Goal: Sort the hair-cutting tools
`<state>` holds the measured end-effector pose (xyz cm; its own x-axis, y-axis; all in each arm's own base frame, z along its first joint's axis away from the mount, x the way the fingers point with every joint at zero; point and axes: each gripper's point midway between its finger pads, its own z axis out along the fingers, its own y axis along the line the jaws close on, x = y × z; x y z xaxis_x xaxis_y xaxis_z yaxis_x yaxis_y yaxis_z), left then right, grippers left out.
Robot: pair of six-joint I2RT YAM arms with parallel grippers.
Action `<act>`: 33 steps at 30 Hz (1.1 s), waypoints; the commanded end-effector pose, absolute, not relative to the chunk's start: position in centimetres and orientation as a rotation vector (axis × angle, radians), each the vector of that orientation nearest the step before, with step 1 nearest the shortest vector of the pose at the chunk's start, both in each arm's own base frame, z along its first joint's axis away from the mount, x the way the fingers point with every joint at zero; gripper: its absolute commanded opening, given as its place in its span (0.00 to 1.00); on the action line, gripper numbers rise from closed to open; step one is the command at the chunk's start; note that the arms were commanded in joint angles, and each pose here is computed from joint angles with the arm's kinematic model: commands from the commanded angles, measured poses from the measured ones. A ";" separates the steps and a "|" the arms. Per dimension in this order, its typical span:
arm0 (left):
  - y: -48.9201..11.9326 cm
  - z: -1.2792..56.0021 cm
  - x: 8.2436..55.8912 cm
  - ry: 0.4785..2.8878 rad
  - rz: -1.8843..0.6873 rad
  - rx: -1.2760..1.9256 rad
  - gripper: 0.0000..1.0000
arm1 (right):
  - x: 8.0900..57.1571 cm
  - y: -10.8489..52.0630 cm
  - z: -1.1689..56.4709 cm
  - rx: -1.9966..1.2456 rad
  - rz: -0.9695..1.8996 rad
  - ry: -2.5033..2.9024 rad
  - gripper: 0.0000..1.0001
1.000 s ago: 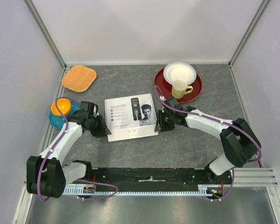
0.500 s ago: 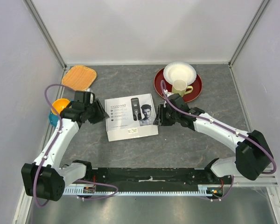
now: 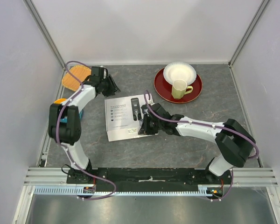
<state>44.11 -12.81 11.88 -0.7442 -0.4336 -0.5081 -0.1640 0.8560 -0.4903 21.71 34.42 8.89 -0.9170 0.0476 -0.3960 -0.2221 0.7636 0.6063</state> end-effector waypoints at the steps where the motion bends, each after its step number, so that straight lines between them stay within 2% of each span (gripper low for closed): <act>1: -14.5 12.6 48.5 2.379 -0.631 -0.379 0.48 | 23.6 35.6 8.0 0.005 0.917 2.538 0.14; 3: -14.9 11.0 49.3 2.439 -0.631 -0.366 0.47 | 23.9 35.5 7.5 0.024 0.897 2.540 0.12; 9: -15.5 7.9 47.8 2.560 -0.664 -0.307 0.48 | 25.8 35.0 6.5 0.089 0.789 2.505 0.11; 14: -16.7 6.2 45.9 2.639 -0.774 -0.244 0.43 | 27.7 34.7 5.8 0.147 0.717 2.465 0.08; 22: -18.0 3.8 40.7 2.750 -0.913 -0.319 0.29 | 31.2 35.1 6.0 0.171 0.708 2.418 0.06; 33: -18.3 2.7 33.5 2.796 -0.963 -0.416 0.26 | 33.4 36.9 7.5 0.097 0.849 2.389 0.08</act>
<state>44.65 -14.08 5.27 -0.8218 -0.3822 -0.4226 -0.0811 0.8126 -0.5772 26.52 33.49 2.26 -0.9286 0.1272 -0.3485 -0.0506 0.8872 0.4586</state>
